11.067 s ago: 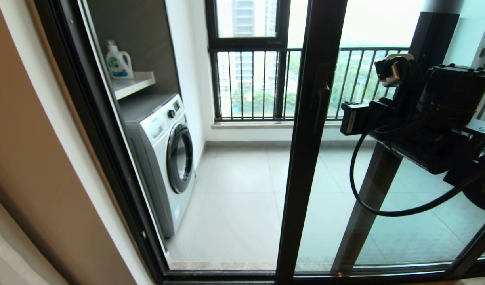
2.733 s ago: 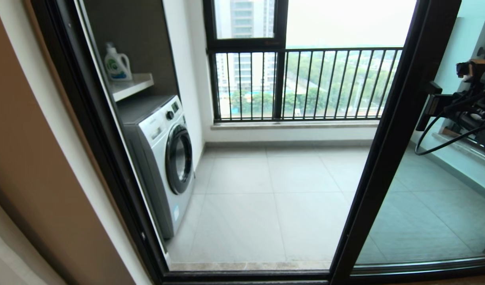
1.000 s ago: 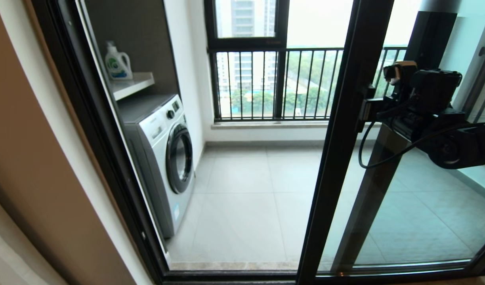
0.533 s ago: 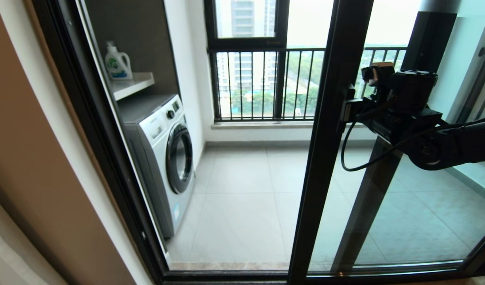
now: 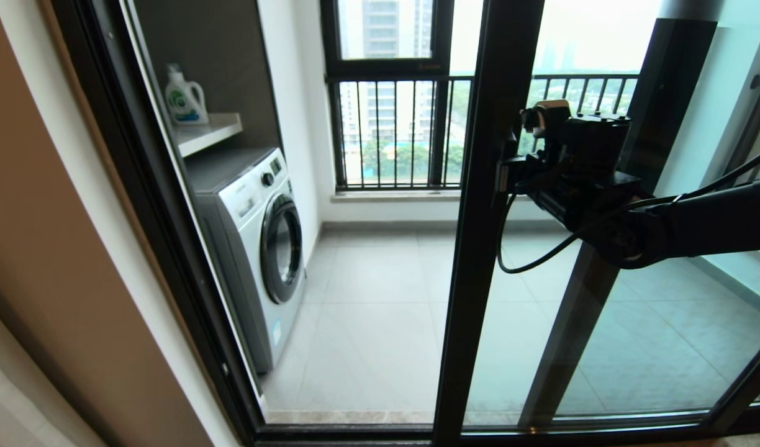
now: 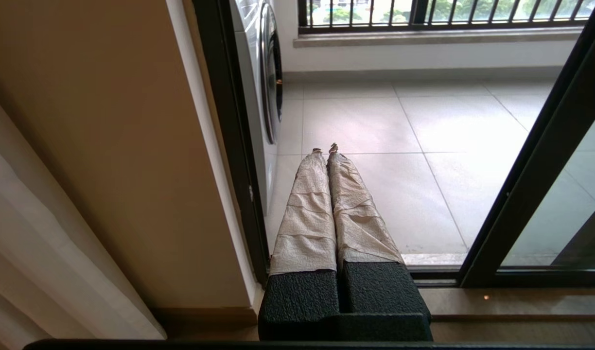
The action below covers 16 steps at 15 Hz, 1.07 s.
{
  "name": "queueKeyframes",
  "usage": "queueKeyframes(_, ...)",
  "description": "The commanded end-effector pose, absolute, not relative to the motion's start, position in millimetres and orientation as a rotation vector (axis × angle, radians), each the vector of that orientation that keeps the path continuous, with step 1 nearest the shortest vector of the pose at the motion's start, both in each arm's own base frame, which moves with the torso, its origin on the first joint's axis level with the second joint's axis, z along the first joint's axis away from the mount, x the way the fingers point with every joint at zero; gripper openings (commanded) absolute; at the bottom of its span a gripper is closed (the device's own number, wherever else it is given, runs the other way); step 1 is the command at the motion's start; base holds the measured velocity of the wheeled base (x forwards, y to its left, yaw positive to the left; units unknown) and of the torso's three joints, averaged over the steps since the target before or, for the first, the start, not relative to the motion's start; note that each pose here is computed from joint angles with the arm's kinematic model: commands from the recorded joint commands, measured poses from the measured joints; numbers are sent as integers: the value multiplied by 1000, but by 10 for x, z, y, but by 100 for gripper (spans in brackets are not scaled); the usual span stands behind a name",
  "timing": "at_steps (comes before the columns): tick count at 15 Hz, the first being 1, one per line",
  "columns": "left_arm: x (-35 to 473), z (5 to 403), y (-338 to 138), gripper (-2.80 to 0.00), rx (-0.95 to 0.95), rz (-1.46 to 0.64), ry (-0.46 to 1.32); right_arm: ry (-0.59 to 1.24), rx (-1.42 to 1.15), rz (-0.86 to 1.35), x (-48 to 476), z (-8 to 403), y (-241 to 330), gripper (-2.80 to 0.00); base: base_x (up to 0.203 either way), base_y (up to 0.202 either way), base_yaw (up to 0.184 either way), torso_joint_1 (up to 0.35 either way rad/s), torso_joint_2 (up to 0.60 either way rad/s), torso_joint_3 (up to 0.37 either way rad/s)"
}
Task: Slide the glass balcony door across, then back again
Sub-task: Close the slid door
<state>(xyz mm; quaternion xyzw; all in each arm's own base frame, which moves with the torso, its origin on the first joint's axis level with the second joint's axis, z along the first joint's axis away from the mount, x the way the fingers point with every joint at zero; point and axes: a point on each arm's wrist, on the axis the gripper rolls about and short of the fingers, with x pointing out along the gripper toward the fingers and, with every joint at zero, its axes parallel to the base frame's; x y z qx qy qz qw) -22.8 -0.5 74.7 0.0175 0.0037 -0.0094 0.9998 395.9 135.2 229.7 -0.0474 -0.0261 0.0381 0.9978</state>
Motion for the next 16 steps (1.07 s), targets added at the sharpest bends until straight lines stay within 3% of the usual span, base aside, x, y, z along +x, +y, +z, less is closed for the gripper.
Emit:
queueKeyframes(1, -227, 747, -5, -280, 35, -19, 9, -48, -97, 91, 4015, 2218, 1513, -280, 0, 0, 0, 0, 0, 0)
queueKeyframes(8, -227, 747, -5, -280, 35, -19, 9, -58, -89, 144, 4000, 2148, 1982, -280, 0, 0, 0, 0, 0, 0)
queueKeyframes(16, -227, 747, -5, -280, 35, -19, 9, -32, -90, 124, 3664, 2267, 1794, -280, 0, 0, 0, 0, 0, 0)
